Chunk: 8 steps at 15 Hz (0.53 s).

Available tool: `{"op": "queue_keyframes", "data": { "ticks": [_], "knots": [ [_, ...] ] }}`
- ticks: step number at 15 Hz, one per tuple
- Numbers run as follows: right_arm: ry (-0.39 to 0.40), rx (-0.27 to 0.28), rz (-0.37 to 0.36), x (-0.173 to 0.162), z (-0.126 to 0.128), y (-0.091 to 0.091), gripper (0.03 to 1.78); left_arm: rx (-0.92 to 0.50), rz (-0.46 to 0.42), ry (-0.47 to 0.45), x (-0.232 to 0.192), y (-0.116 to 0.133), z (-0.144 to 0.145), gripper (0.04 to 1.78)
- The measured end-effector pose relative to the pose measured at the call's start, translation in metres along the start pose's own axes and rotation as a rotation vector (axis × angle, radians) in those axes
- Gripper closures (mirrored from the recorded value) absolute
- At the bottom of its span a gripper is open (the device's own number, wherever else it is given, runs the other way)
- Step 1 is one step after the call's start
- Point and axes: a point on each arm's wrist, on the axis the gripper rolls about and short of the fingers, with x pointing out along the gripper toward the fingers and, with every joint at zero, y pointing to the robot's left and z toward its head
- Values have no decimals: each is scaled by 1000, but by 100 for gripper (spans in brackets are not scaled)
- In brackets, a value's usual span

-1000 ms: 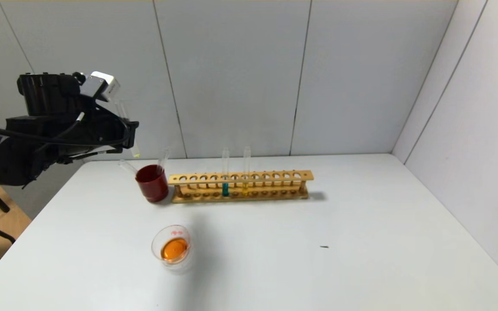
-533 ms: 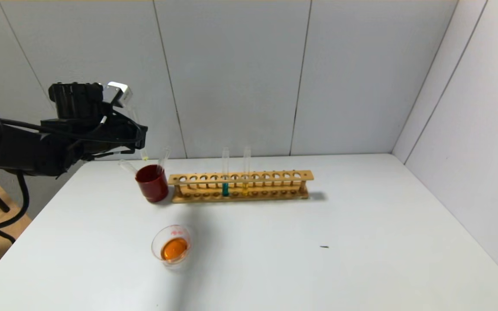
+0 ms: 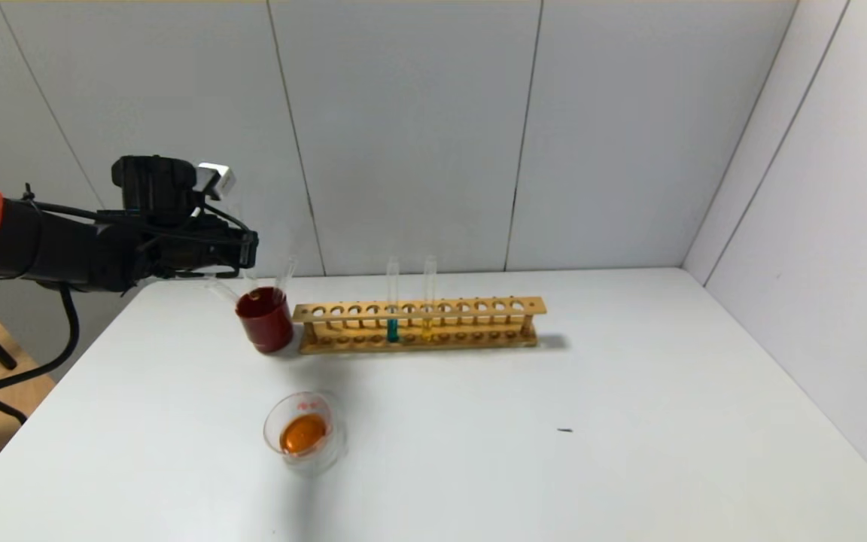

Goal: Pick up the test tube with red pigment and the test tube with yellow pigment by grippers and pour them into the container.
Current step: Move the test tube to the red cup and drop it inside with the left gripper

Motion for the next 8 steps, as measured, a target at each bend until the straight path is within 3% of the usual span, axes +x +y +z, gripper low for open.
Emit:
{"op": "queue_keyframes", "data": {
  "ticks": [8],
  "knots": [
    [0,0,0,0,0,0,6,-72,-58,64,8,1,-5,150]
  ]
}}
